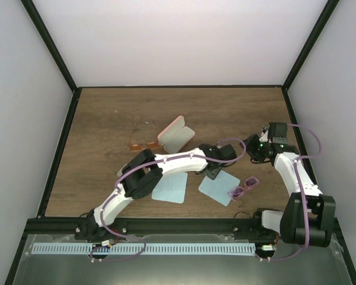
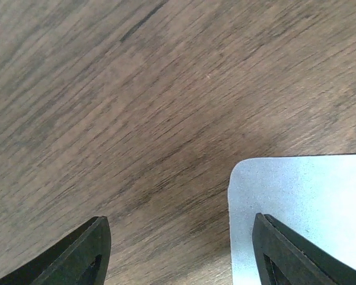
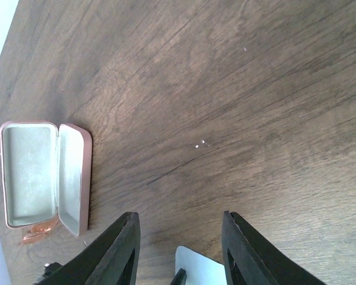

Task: Organize the sunglasses
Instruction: Adjust the glasses cleaning cloth at the center of the board.

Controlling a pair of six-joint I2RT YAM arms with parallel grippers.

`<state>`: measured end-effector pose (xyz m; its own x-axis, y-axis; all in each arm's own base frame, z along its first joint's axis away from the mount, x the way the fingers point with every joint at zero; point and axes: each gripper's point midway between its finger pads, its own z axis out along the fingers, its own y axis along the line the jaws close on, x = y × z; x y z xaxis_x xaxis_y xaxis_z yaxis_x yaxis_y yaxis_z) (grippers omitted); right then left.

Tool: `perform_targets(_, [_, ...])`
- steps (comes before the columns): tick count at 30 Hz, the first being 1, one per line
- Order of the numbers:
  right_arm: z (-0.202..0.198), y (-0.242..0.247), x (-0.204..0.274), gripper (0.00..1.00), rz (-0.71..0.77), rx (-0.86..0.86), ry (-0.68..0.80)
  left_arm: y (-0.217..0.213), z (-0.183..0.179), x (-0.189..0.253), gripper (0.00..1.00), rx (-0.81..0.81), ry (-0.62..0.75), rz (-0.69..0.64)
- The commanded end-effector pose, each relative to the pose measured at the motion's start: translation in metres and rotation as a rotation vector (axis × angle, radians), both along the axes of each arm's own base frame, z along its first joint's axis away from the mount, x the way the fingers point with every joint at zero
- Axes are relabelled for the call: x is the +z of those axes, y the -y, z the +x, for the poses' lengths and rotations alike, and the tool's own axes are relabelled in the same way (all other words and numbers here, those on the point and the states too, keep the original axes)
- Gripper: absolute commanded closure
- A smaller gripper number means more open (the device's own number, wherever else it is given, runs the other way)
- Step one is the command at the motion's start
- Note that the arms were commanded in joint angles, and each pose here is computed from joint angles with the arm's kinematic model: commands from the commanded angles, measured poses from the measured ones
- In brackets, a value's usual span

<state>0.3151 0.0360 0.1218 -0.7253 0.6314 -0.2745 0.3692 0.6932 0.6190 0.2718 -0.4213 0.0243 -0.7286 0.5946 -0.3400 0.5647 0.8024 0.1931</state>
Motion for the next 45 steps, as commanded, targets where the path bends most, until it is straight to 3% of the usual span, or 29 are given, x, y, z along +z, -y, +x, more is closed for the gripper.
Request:
perform_targets(1, [-0.001,0.001,-0.001,0.60,0.006,0.004,0.007,-0.029,0.000,-0.028,0.33,0.032,0.004,0.151])
perform_targets(11, [-0.004,-0.002,-0.008,0.60,0.015,0.021,-0.002,-0.065,0.003,-0.042,0.33,0.130,0.011,0.204])
perform_targets(22, [-0.007,-0.003,-0.019,0.57,-0.004,0.068,-0.014,-0.109,0.006,-0.056,0.33,0.306,-0.071,0.195])
perform_targets(34, [-0.010,-0.038,-0.047,0.52,-0.120,0.251,-0.136,-0.115,-0.015,-0.063,0.34,0.385,-0.175,0.172])
perform_targets(45, [-0.024,-0.053,-0.085,0.68,-0.262,0.336,-0.266,-0.078,-0.006,-0.043,0.34,0.334,-0.191,-0.015])
